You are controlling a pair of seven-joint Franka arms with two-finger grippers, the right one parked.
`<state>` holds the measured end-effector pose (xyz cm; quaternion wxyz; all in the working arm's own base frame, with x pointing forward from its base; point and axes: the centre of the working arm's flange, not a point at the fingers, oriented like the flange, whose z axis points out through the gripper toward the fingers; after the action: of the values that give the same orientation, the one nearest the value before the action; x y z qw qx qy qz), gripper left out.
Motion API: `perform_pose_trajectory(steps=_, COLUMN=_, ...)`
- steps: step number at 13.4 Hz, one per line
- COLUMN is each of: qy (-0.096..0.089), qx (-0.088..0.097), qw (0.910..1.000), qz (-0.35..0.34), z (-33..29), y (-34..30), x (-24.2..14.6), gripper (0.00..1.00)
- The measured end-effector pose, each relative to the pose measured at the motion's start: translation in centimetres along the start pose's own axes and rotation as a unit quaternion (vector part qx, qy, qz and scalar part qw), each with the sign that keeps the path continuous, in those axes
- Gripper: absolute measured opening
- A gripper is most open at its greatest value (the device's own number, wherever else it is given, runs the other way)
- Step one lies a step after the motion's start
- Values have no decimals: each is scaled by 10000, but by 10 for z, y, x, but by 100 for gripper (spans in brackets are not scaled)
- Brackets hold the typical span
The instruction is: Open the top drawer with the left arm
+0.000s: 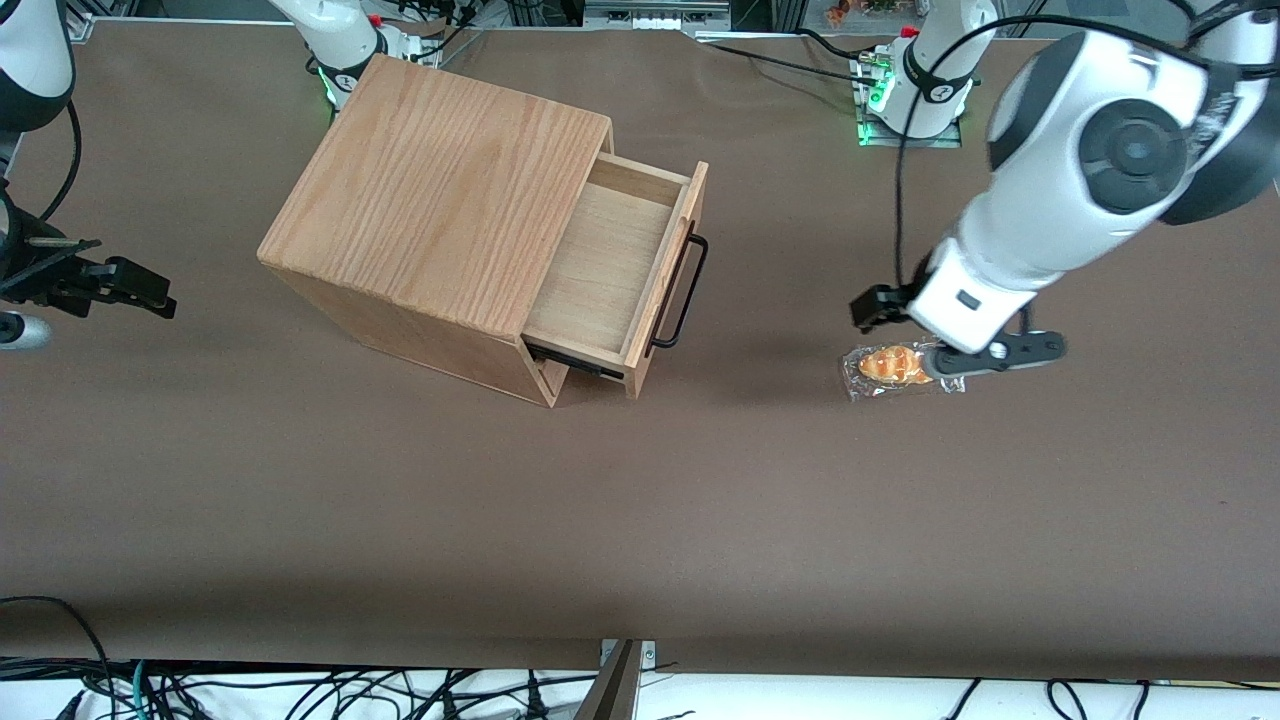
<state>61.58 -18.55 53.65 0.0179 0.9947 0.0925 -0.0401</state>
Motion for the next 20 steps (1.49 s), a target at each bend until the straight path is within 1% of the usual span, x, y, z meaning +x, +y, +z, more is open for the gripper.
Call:
perform_pose_trajectory(steps=1, qy=25, qx=67, qw=10000, qz=61, z=-12, y=-15, x=4, gripper=100)
perform_pose_trajectory(steps=2, qy=83, qx=192, qw=9997, qz=145, z=-24, y=-29, x=7, gripper=100)
perform_pose_trajectory(steps=3, qy=134, qx=260, qw=9994, qz=185, z=-34, y=-41, x=9, gripper=100)
perform_pose_trajectory(steps=4, qy=164, qx=293, qw=9992, qz=225, z=-40, y=-52, x=12, gripper=100)
perform_pose_trajectory(steps=7, qy=156, qx=301, qw=9986, qz=406, z=-46, y=-89, x=25, gripper=100)
perform_pose_trajectory(steps=9, qy=180, qx=351, qw=9987, qz=321, z=-50, y=-113, x=30, gripper=100)
perform_pose_trajectory(steps=11, qy=223, qx=378, qw=9985, qz=312, z=-56, y=-120, x=29, gripper=100)
perform_pose_trajectory(steps=13, qy=257, qx=493, qw=9982, qz=233, z=-58, y=-128, x=27, gripper=100)
perform_pose_trajectory(steps=15, qy=249, qx=552, qw=9976, qz=324, z=-56, y=-142, x=21, gripper=100)
perform_pose_trajectory(steps=17, qy=204, qx=590, qw=9966, qz=540, z=-55, y=-160, x=16, gripper=100)
perform_pose_trajectory(steps=20, qy=131, qx=647, qw=9957, qz=644, z=-52, y=-191, x=14, gripper=100)
